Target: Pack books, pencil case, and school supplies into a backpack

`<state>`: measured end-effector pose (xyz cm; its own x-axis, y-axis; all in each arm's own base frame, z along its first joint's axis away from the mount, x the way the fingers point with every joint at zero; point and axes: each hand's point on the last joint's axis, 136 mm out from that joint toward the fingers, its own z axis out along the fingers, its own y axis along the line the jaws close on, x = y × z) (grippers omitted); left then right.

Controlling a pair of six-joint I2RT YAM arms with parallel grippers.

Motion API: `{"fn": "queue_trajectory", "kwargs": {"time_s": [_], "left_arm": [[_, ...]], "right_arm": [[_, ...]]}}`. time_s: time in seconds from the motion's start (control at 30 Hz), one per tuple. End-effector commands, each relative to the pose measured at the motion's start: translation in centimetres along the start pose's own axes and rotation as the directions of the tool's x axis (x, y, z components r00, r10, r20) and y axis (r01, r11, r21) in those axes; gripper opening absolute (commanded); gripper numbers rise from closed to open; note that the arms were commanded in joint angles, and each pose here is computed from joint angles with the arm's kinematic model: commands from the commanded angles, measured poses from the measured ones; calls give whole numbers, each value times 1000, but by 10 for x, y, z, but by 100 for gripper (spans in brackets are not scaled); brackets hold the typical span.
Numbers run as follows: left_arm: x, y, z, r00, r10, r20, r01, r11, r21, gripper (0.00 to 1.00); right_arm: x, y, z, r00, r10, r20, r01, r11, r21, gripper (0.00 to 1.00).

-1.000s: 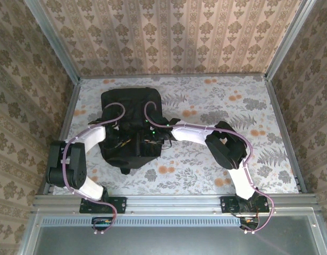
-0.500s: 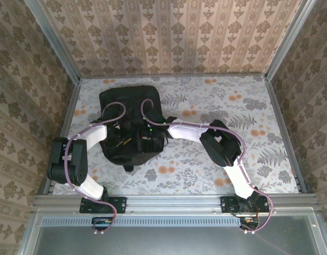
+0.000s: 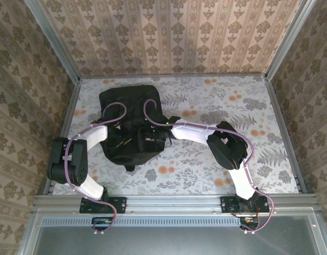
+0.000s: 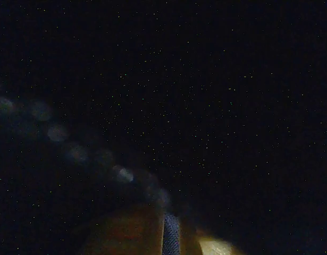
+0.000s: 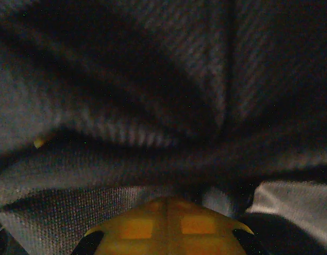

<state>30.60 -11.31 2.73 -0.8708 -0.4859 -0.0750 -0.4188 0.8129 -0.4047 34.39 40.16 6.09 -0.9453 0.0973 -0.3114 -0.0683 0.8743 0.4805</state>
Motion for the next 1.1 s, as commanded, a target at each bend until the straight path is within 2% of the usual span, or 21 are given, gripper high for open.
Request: {"fn": "queue_trajectory", "kwargs": {"time_s": [0.0, 0.1, 0.13, 0.2, 0.23, 0.5, 0.8, 0.83, 0.9, 0.97, 1.03, 1.07], "left_arm": [[52, 52, 25, 981, -83, -174, 50, 981, -188, 14], [52, 52, 25, 982, -82, -173, 49, 982, -184, 14], [52, 51, 25, 981, -82, -174, 49, 982, -183, 14], [52, 51, 25, 981, -81, -176, 49, 982, -183, 14], [52, 51, 25, 981, -78, -175, 46, 982, -182, 14], [52, 51, 26, 981, -76, -176, 44, 983, -180, 14], [54, 49, 30, 978, -83, -190, 50, 983, -175, 14], [55, 49, 30, 978, -83, -194, 49, 983, -177, 14], [57, 50, 32, 977, -84, -197, 48, 983, -178, 14], [57, 51, 32, 976, -87, -199, 50, 981, -186, 13], [57, 53, 32, 977, -88, -196, 49, 979, -197, 13], [56, 55, 31, 977, -88, -194, 47, 977, -207, 13]], "right_arm": [[3, -10, -9, 1000, 7, 13, -8, 999, 54, 0], [1, -14, -13, 1000, -10, 25, 8, 997, 74, 0], [1, -15, -13, 1000, -16, 25, 14, 997, 79, 4], [-1, -16, -15, 999, -39, 25, 37, 995, 95, 30], [-2, -16, -17, 998, -48, 29, 45, 994, 103, 37], [-4, -17, -7, 997, -71, 18, 67, 988, 142, 51], [23, -42, 40, 992, -75, -106, 102, 955, 280, 48], [28, -45, 44, 989, -82, -123, 115, 949, 294, 45], [36, -52, 49, 985, -91, -147, 136, 935, 328, 35], [38, -55, 49, 984, -101, -148, 146, 930, 338, 15], [34, -53, 43, 984, -120, -132, 158, 930, 332, 2], [30, -50, 38, 985, -131, -113, 161, 933, 323, 0]]}}
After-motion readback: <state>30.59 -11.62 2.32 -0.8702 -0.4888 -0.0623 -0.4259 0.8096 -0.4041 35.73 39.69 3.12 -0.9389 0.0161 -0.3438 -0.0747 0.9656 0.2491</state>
